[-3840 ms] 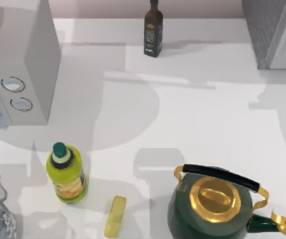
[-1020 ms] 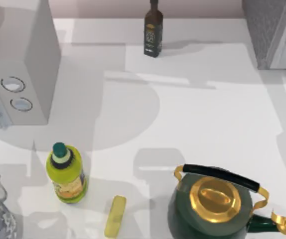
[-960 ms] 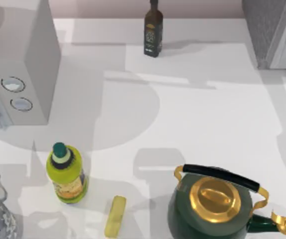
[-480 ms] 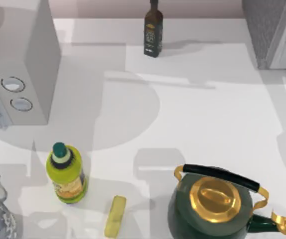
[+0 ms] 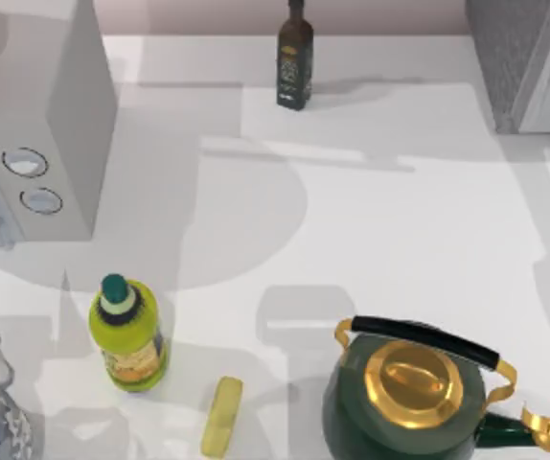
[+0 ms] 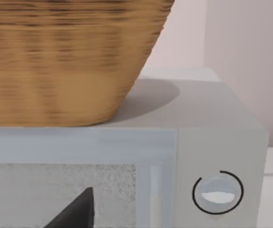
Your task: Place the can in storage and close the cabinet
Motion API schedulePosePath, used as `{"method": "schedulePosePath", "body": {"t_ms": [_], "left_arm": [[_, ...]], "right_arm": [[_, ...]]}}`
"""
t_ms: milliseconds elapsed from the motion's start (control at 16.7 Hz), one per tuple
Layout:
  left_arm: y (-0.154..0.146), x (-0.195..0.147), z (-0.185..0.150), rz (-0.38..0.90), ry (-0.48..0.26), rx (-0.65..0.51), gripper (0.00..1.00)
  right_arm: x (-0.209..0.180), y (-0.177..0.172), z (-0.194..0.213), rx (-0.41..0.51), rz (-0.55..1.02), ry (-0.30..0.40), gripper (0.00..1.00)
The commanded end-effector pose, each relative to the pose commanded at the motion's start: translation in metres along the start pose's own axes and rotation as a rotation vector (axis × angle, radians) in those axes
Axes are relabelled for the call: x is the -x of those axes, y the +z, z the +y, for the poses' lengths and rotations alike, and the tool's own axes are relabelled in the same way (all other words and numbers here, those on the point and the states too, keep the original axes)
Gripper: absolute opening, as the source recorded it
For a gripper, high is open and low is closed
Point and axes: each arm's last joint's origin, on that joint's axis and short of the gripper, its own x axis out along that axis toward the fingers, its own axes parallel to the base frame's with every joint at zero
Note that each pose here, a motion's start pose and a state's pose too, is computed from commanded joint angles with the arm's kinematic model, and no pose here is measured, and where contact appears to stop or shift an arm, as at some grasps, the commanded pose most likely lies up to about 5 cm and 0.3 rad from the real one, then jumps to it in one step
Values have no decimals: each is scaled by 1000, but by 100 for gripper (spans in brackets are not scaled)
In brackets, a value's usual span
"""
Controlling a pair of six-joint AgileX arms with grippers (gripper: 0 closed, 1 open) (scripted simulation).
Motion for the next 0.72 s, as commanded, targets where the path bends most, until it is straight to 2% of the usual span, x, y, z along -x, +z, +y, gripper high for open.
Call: {"method": "schedulePosePath", "body": {"t_ms": [420,540,720], "left_arm": [[0,0,0,0,0,0,100],[0,0,0,0,0,0,100],[0,0,0,0,0,0,100]], "right_arm": [[77,34,-11,1,-98,12,100],[100,30,-16,6,-99,11,100],[134,3,-24,12,-57,-1,100]]}}
